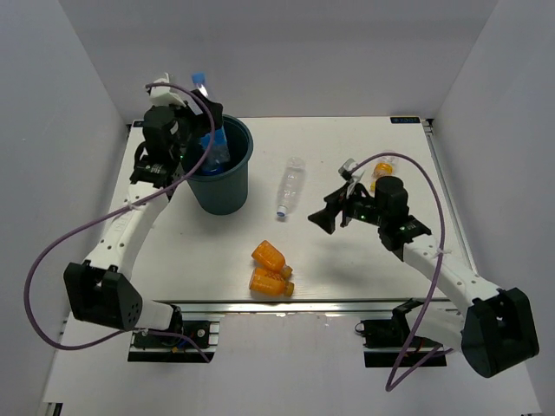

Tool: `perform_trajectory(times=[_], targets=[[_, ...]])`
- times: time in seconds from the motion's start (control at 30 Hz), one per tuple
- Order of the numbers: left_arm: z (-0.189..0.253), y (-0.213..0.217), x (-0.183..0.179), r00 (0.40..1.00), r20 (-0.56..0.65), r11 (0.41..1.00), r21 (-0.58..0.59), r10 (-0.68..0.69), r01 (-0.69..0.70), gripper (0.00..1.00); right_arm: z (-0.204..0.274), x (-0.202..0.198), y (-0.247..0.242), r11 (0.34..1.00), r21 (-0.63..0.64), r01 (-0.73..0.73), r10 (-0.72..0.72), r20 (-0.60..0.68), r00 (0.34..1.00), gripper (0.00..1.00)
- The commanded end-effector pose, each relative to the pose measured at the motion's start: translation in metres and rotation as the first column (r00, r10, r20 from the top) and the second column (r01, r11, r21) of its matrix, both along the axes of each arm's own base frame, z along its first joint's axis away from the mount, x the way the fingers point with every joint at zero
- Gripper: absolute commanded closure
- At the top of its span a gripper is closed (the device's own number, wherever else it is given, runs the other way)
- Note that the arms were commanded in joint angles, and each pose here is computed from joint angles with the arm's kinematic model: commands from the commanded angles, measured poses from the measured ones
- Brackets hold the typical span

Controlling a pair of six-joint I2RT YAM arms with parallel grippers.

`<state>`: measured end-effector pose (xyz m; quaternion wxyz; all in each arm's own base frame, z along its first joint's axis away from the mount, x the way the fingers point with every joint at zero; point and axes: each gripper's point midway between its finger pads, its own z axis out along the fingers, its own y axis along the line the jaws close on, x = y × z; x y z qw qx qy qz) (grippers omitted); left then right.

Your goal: Put the plastic bottles in the bin

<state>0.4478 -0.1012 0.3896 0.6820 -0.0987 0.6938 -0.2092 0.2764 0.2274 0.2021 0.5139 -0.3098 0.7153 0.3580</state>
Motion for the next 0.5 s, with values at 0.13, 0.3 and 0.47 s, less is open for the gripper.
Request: perform_trajectory(times=[0.13, 0.3, 0.47], targets=[[0.013, 0.013, 0.005, 0.995, 0.039, 0.996, 0.025, 0.090, -0.091, 0.02, 0.006, -0.038, 0.041, 0.966, -0.088, -0.242, 0.250, 0.084, 0.965, 0.11], [0.030, 0.015, 0.002, 0.994, 0.050, 0.994, 0.036, 0.097, -0.099, 0.02, -0.004, -0.062, 0.064, 0.933, -0.118, -0.341, 0.351, 0.085, 0.932, 0.11], [0.018, 0.034, -0.015, 0.983, 0.037, 0.983, 0.026, 0.179, -0.180, 0.02, -0.021, -0.082, 0.092, 0.890, -0.208, -0.407, 0.426, 0.059, 0.903, 0.11]])
